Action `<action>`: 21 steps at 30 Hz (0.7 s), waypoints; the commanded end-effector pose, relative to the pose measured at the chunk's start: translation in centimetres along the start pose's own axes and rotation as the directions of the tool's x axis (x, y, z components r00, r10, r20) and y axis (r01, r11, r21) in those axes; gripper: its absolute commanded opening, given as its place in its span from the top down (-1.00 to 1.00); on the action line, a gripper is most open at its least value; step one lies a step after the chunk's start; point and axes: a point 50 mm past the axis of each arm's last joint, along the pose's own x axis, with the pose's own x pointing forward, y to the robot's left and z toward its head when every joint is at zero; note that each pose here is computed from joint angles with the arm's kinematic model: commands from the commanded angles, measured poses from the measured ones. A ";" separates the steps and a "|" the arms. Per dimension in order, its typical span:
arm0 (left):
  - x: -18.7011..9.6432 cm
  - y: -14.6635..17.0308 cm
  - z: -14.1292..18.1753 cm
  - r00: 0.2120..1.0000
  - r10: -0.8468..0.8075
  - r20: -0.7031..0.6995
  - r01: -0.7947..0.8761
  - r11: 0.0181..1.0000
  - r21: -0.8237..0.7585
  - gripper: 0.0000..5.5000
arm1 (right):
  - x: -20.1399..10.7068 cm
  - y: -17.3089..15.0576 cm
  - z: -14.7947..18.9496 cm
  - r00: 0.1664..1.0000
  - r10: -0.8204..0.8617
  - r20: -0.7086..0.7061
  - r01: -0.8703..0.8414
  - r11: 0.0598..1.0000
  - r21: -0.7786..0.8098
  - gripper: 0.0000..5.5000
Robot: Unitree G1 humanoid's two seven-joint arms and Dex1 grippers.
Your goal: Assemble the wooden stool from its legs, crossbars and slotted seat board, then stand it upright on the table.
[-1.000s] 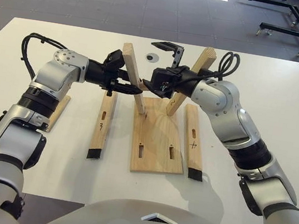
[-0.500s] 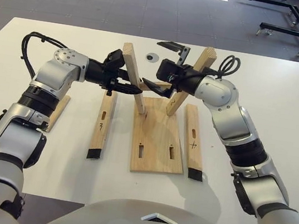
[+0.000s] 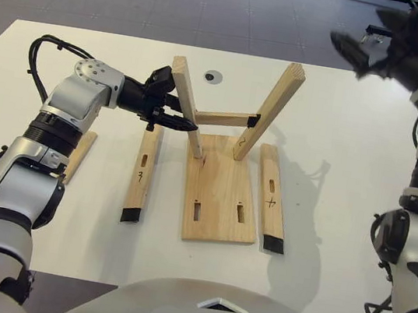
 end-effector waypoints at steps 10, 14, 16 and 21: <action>-0.6 0.1 -4.2 0.966 0.047 -0.255 -0.068 0.995 -0.073 0.23 | 1.7 4.0 -2.0 0.938 0.338 0.073 -0.346 0.919 0.191 -0.96; -0.5 0.3 -4.1 0.965 0.041 -0.261 -0.060 0.996 -0.066 0.23 | 2.7 4.5 -1.4 0.925 0.364 0.111 -0.379 0.902 0.206 -0.96; -0.5 0.3 -4.1 0.964 0.038 -0.262 -0.057 0.996 -0.064 0.23 | 2.8 4.9 -1.0 0.909 0.390 0.143 -0.414 0.882 0.226 -0.96; -0.7 0.5 -4.1 0.964 0.038 -0.264 -0.056 0.997 -0.061 0.23 | 1.9 5.3 -0.9 0.870 0.466 0.162 -0.494 0.824 0.278 -0.96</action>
